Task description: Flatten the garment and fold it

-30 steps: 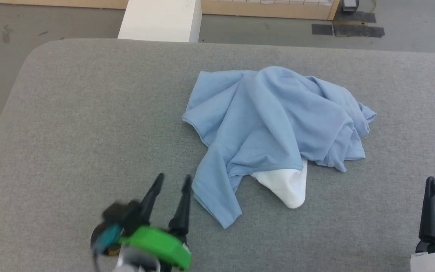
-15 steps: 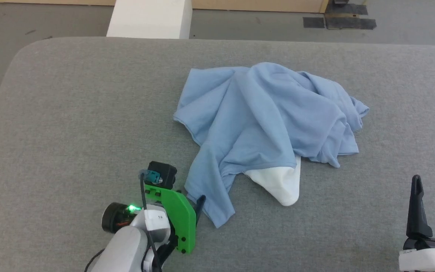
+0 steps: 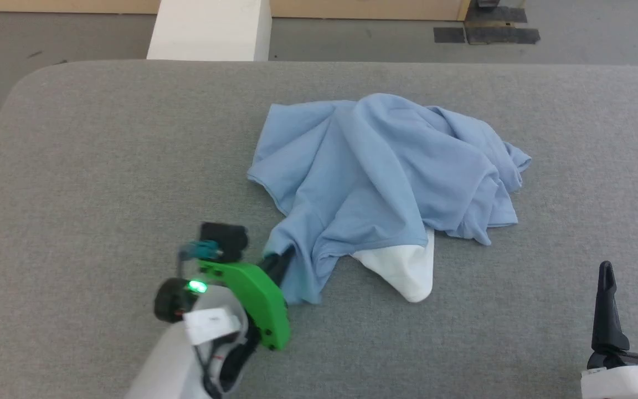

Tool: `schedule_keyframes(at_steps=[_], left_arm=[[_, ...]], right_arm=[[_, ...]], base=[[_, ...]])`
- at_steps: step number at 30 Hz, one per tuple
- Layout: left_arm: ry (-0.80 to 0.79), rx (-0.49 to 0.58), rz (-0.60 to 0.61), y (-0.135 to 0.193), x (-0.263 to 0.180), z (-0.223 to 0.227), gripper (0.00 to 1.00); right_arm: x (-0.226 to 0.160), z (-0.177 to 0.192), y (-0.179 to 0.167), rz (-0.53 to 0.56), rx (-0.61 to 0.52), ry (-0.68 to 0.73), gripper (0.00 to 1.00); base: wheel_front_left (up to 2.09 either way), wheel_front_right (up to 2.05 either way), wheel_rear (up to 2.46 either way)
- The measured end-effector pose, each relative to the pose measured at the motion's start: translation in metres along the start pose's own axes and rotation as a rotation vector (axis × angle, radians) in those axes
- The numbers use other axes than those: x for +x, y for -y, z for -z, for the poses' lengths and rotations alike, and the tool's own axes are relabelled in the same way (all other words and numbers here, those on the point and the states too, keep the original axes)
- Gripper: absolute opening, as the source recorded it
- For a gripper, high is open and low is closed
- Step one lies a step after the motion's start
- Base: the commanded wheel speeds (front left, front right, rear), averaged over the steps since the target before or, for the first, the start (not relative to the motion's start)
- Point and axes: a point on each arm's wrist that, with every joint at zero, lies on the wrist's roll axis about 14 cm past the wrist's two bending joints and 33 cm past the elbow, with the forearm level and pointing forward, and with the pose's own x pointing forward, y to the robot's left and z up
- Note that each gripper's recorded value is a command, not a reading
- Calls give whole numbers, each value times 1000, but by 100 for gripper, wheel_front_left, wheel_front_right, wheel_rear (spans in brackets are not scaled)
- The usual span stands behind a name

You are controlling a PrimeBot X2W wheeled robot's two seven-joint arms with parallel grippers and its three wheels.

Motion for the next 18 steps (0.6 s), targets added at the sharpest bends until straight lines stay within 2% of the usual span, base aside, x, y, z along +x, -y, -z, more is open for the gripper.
schedule_keyframes(at_steps=[2, 6, 11, 16, 17, 18], left_arm=[[71, -22, -27, -11, -10, -19, 0], [163, -81, -187, -64, -50, -36, 0], [151, -165, -397, -121, -97, -13, 0], [148, -182, -510, -149, -114, 10, 0], [164, -185, -517, -149, -114, 10, 83], [192, -205, -518, -148, -112, 9, 100]], right_arm=[[1, -1, -3, -10, 2, 4, 100], [4, -2, -9, -27, 5, 7, 100], [8, 4, -12, -36, 4, -13, 100], [13, 11, -14, -43, 0, -43, 100], [13, 12, -15, -45, 0, -47, 100], [14, 14, -16, -47, 0, -51, 100]], base=[[0, 0, 0], [0, 0, 0], [0, 0, 0], [0, 0, 0], [0, 0, 0], [0, 0, 0]])
